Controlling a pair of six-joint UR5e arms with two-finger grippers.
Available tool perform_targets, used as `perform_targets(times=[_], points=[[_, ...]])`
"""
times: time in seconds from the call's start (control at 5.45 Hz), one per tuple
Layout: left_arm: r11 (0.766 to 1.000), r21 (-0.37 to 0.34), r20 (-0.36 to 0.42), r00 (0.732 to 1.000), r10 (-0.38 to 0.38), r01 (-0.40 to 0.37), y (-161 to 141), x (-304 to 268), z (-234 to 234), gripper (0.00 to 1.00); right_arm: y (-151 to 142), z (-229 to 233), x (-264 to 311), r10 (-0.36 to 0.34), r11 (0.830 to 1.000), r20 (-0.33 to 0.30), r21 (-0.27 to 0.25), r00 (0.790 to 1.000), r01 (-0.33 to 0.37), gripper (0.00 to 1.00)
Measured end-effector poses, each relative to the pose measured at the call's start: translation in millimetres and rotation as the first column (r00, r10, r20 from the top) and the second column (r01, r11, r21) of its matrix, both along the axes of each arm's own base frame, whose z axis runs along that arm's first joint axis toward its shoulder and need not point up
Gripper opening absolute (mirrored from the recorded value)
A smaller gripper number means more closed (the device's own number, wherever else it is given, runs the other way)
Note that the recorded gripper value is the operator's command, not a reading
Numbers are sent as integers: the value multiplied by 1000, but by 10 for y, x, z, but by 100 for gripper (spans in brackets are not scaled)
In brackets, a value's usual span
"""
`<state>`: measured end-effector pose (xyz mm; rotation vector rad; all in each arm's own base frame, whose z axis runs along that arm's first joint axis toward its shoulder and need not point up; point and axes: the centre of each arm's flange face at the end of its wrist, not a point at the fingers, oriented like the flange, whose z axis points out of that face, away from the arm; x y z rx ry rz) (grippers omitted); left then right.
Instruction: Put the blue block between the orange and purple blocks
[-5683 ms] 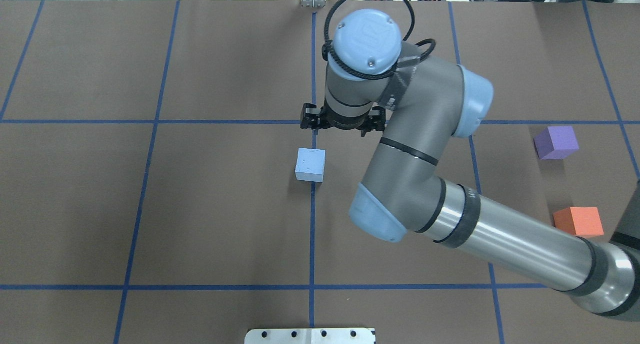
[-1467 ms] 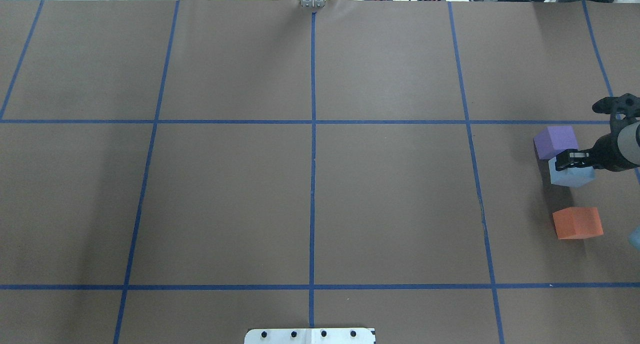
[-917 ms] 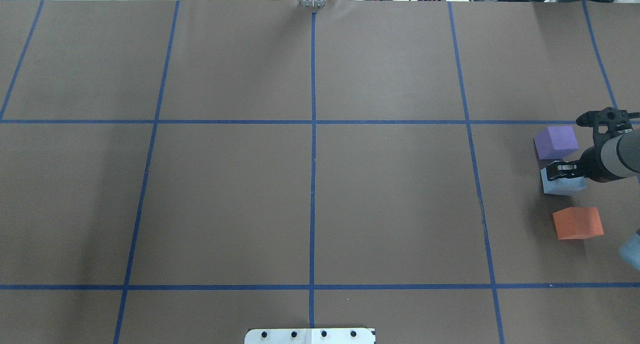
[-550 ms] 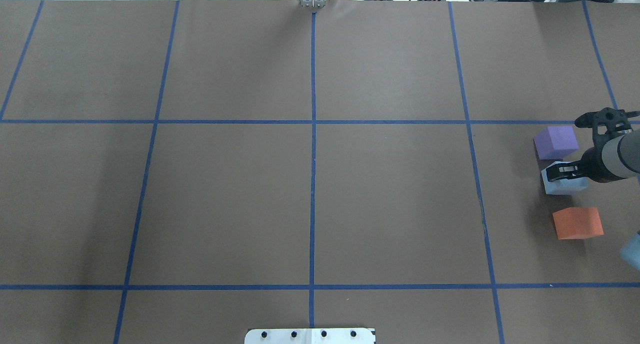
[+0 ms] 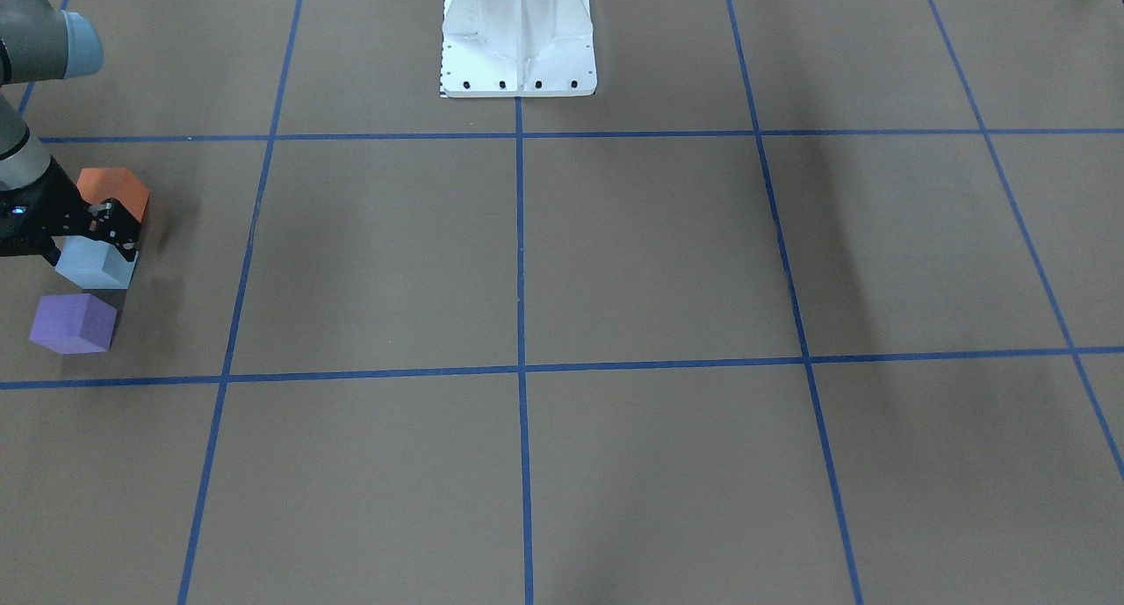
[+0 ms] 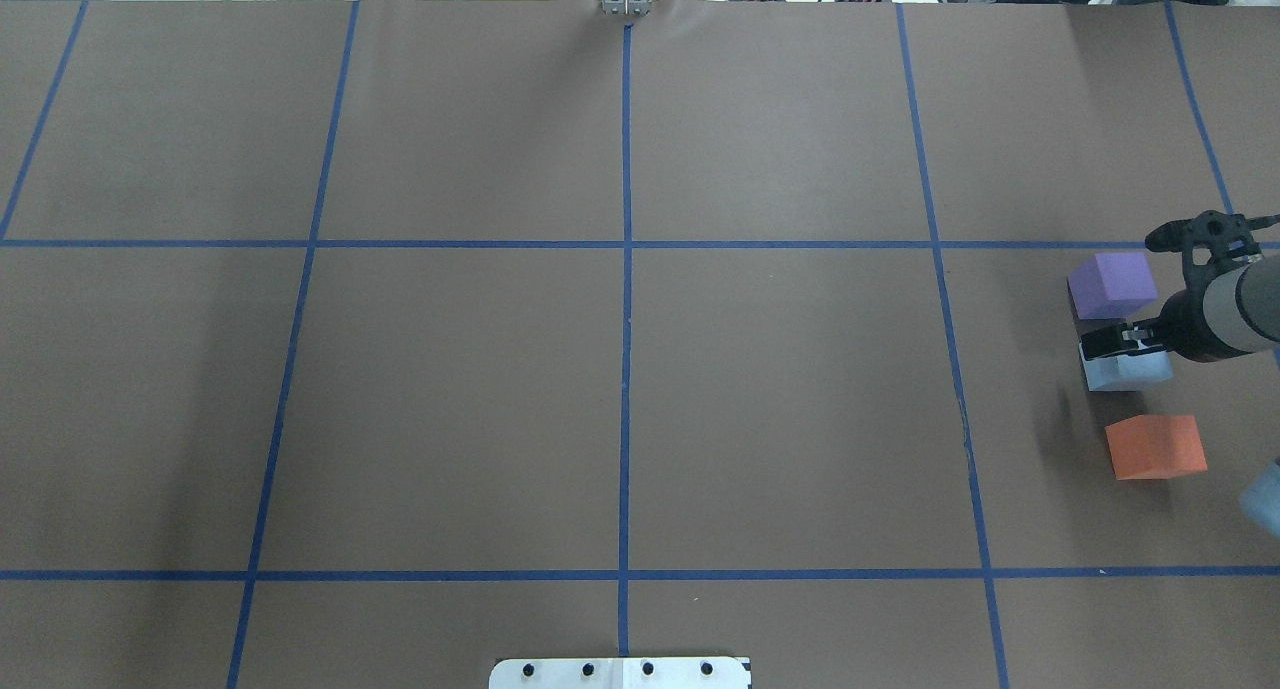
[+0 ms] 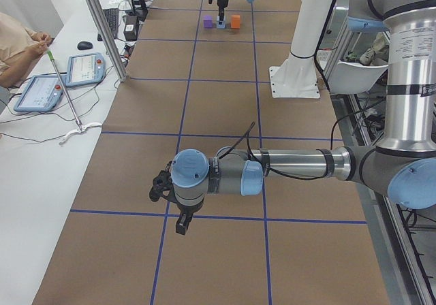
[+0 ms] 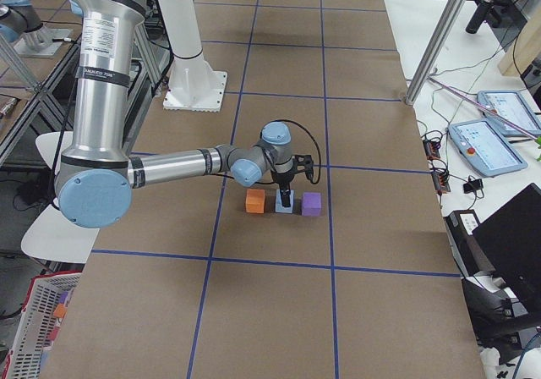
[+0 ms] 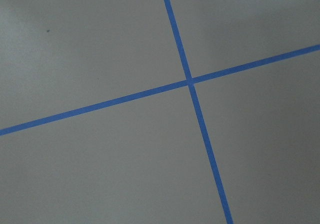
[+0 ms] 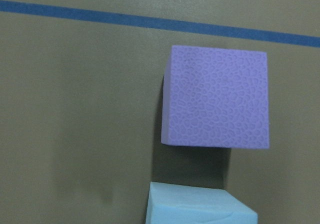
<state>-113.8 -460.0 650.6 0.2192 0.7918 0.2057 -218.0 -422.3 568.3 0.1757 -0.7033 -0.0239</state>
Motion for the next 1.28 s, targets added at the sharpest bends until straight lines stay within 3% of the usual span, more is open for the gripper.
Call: perform_targets(times=[0.37,0.73,1.1,1.28], points=[[1000,1,-1,1000,1,-1,2,1,1,100,-429,-191,722,-46,999,-3,11,999,46,100],[1000,-1,-1,1000,2,-2,11,2,10,100,-699,-155,1678,-166,985,-59,30,984,167,100],[1000,-1,-1,1000,5,-5,24,4,25,100,-364,246,2427,-215,976,6,-20,977,215,100],[1000,-7,-3,1000,7,-7,40,6,63,100,-95,492,2656,-230,973,-11,-34,973,229,100]])
